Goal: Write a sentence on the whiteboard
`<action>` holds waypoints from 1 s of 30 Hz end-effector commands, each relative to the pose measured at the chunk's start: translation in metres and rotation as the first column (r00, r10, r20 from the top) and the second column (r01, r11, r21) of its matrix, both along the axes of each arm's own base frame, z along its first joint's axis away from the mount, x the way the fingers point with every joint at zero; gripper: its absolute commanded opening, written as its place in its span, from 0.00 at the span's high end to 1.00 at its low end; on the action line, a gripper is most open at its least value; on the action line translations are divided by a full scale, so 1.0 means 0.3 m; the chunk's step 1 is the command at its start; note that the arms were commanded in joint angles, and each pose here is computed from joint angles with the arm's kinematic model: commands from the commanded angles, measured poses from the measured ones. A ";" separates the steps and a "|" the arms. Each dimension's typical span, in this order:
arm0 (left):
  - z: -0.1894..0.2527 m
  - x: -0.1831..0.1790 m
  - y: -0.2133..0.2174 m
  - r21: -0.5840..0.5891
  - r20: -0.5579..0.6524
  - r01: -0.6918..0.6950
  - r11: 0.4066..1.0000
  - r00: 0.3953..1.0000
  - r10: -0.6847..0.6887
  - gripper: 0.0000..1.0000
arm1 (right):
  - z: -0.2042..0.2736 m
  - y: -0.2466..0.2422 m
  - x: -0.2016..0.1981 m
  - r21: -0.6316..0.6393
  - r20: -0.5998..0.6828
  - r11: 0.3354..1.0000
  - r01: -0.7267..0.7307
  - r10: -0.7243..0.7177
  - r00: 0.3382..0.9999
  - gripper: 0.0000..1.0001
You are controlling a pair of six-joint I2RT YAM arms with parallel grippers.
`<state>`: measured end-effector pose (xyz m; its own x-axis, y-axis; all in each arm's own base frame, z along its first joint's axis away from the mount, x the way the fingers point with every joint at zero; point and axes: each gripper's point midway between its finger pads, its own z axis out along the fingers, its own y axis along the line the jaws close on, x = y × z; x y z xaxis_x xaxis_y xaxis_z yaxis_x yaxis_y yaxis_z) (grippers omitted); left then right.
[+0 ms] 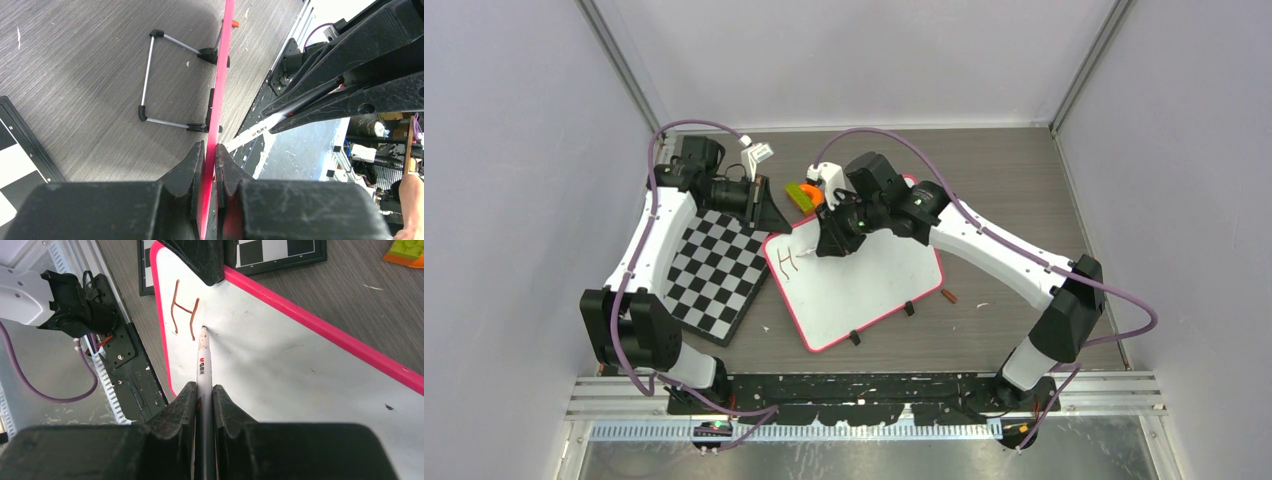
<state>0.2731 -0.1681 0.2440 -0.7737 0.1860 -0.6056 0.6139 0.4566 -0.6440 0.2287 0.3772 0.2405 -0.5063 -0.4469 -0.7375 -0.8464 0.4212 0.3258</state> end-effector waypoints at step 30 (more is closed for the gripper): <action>0.023 -0.021 -0.002 -0.011 0.007 -0.001 1.000 1.000 0.001 1.00 | 0.021 -0.059 0.004 -0.018 0.063 1.000 0.020 -0.019 0.998 1.00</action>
